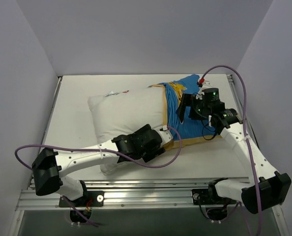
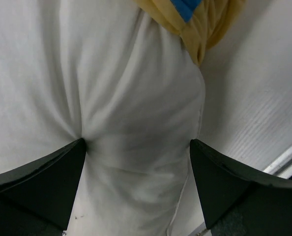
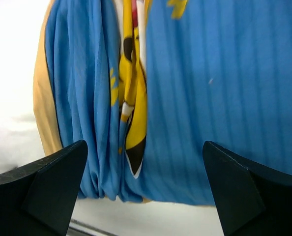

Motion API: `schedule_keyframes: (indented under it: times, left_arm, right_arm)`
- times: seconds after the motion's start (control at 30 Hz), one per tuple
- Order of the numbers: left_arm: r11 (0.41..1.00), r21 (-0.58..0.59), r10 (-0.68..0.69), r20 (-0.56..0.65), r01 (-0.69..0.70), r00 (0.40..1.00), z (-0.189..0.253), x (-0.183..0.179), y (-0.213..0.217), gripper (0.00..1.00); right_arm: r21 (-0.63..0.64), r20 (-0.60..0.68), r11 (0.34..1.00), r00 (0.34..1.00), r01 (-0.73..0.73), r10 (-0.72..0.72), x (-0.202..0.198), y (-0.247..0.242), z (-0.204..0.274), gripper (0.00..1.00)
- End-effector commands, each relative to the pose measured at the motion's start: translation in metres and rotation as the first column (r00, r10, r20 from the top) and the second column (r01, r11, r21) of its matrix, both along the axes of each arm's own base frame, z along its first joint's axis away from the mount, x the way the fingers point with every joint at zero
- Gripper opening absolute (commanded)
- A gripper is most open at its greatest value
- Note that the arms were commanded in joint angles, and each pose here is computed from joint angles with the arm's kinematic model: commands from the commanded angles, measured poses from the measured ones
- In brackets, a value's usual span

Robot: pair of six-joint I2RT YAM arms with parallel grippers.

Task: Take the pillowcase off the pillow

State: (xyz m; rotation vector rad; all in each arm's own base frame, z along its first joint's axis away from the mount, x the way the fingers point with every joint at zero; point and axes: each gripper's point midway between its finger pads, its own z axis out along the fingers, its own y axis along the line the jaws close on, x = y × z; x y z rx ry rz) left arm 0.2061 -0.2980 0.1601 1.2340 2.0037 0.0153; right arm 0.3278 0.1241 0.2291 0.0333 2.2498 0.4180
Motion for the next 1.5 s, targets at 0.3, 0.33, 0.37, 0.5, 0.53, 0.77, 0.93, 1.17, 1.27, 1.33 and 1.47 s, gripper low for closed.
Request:
schedule_keyframes:
  times: [0.3, 0.33, 0.37, 0.5, 0.53, 0.77, 0.93, 1.17, 1.27, 1.33, 1.47]
  left_arm:
    - [0.969, -0.087, 0.227, -0.071, -0.233, 0.971, -0.054, 0.033, -0.014, 0.02]
    - [0.959, -0.125, 0.245, -0.075, -0.252, 0.967, -0.041, 0.04, -0.018, 0.02]
    - [0.954, -0.163, 0.239, -0.085, -0.25, 0.967, -0.028, 0.042, -0.022, 0.02]
    - [0.908, -0.339, 0.226, -0.098, -0.246, 0.969, 0.037, 0.052, -0.035, 0.02]
    - [0.896, -0.366, 0.228, -0.105, -0.251, 0.968, 0.049, 0.053, -0.034, 0.02]
    - [0.83, -0.503, 0.201, -0.132, -0.24, 0.971, 0.113, 0.059, -0.039, 0.02]
    - [0.82, -0.519, 0.196, -0.138, -0.24, 0.971, 0.123, 0.058, -0.04, 0.02]
    - [0.806, -0.534, 0.204, -0.155, -0.256, 0.967, 0.126, 0.057, -0.04, 0.02]
    - [0.789, -0.55, 0.224, -0.157, -0.273, 0.962, 0.134, 0.058, -0.034, 0.02]
    - [0.783, -0.547, 0.25, -0.159, -0.296, 0.955, 0.135, 0.06, -0.026, 0.02]
    - [0.762, -0.548, 0.303, -0.17, -0.346, 0.938, 0.135, 0.056, 0.001, 0.02]
  right_arm:
    - [0.033, -0.033, 0.999, 0.999, -0.032, 0.033, -0.068, 0.026, -0.025, 0.92]
    - [0.032, -0.039, 0.999, 0.998, -0.043, 0.044, -0.072, 0.029, -0.028, 0.91]
    - [0.037, -0.035, 0.998, 0.998, -0.049, 0.05, -0.077, 0.029, -0.028, 0.89]
    - [0.05, -0.048, 0.996, 0.996, -0.071, 0.073, -0.091, 0.033, -0.037, 0.85]
    - [0.056, -0.047, 0.995, 0.996, -0.079, 0.082, -0.094, 0.034, -0.037, 0.84]
    - [0.073, -0.018, 0.991, 0.993, -0.116, 0.117, -0.087, 0.051, -0.034, 0.8]
    - [0.058, 0.006, 0.993, 0.995, -0.099, 0.099, -0.064, 0.062, -0.038, 0.77]
    - [0.002, 0.048, 1.0, 0.999, -0.009, 0.009, -0.027, 0.064, -0.043, 0.69]
    - [-0.039, 0.049, 0.997, 0.997, 0.065, -0.063, -0.015, 0.056, -0.054, 0.58]
    - [-0.069, 0.042, 0.993, 0.994, 0.1, -0.097, -0.009, 0.051, -0.06, 0.41]
    - [-0.117, 0.042, 0.977, 0.984, 0.177, -0.173, 0.004, 0.033, -0.058, 0.05]
